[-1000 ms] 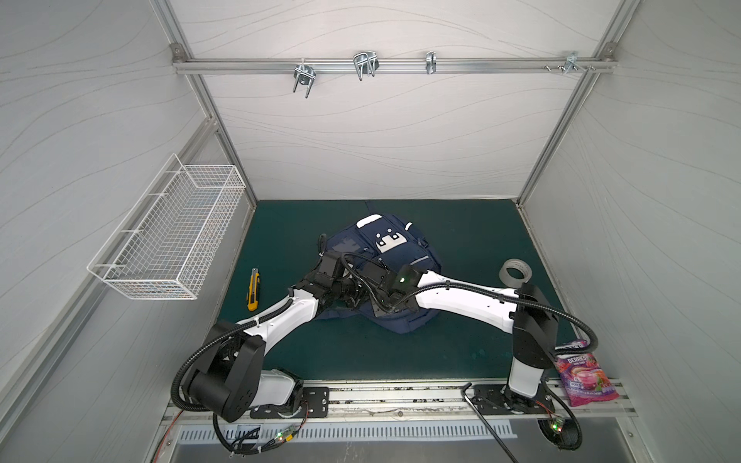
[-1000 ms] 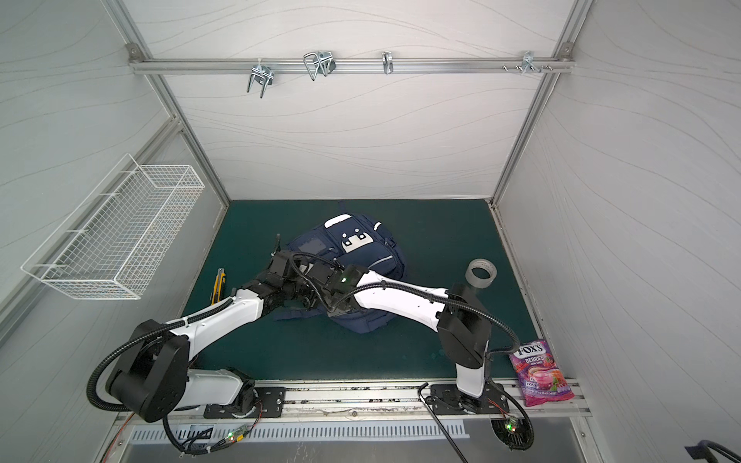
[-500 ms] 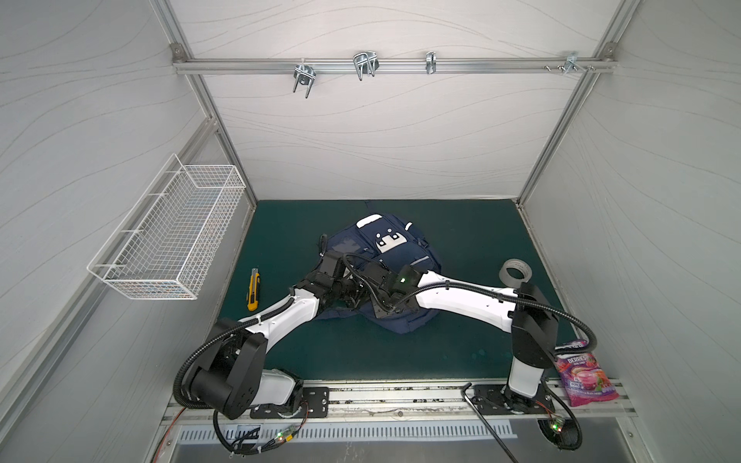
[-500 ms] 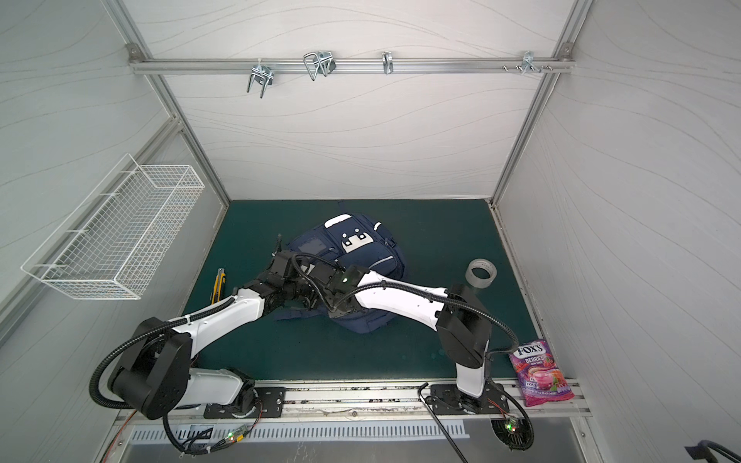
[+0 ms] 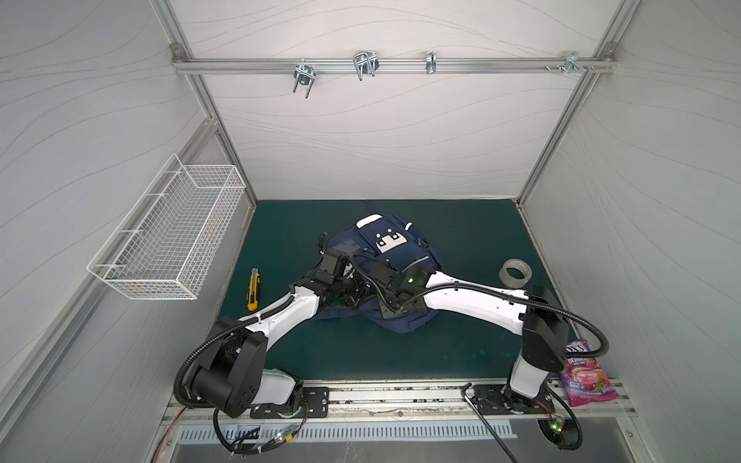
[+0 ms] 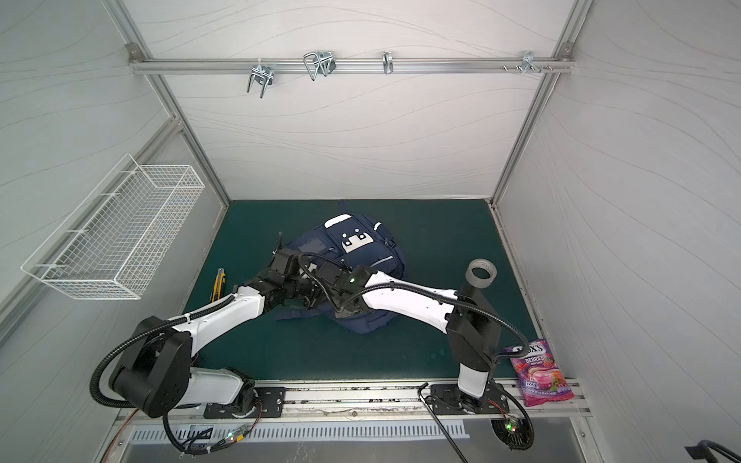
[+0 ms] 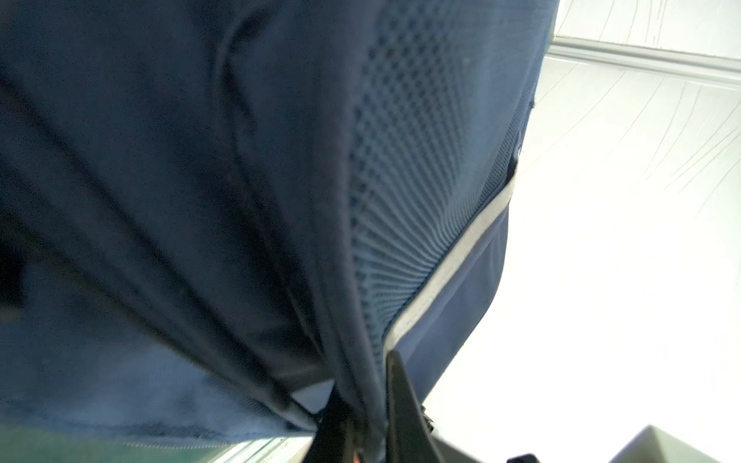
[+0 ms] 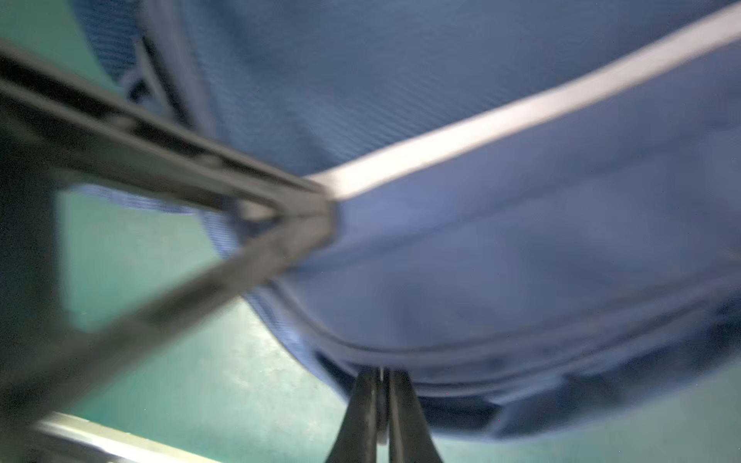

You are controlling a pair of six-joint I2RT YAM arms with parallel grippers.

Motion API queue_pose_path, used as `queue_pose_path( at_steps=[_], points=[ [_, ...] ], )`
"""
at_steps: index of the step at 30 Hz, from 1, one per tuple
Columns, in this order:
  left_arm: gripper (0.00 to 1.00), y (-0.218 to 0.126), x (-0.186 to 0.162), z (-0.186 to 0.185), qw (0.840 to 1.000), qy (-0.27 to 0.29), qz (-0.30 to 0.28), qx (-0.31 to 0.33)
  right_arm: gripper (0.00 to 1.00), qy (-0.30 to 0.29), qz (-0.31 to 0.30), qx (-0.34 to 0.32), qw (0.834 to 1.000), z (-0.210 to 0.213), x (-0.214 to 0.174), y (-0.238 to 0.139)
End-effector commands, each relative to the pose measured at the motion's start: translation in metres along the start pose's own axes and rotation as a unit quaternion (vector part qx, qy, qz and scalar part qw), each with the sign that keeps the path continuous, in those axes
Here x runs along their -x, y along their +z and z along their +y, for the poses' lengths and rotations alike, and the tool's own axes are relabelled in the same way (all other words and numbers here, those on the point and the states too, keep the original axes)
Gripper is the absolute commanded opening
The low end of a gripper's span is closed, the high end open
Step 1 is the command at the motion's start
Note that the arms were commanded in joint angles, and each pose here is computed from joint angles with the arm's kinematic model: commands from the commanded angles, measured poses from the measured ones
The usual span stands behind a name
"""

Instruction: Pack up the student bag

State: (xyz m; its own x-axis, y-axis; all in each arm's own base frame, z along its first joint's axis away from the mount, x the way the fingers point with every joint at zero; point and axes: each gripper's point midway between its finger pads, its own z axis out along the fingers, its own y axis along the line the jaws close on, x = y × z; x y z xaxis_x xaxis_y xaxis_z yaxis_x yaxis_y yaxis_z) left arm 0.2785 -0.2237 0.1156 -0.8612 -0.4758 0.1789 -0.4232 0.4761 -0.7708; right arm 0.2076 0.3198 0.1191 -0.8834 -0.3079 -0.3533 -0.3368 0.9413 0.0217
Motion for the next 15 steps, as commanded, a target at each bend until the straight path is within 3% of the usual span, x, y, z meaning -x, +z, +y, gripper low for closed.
queue_pose_path(
  at_steps=[1, 9, 15],
  points=[
    [0.0, -0.014, 0.019, -0.022, 0.998, 0.035, -0.043, -0.016, 0.0, 0.013, 0.024, -0.073, 0.997, -0.064, -0.012, -0.009],
    [0.0, -0.027, 0.026, -0.006, 0.996, 0.057, -0.064, 0.021, 0.0, 0.06, 0.01, -0.112, 0.992, -0.142, 0.006, -0.012],
    [0.0, -0.056, 0.062, 0.017, 0.987, 0.044, -0.124, 0.088, 0.0, 0.068, 0.01, -0.105, 0.992, -0.152, -0.004, -0.018]
  ],
)
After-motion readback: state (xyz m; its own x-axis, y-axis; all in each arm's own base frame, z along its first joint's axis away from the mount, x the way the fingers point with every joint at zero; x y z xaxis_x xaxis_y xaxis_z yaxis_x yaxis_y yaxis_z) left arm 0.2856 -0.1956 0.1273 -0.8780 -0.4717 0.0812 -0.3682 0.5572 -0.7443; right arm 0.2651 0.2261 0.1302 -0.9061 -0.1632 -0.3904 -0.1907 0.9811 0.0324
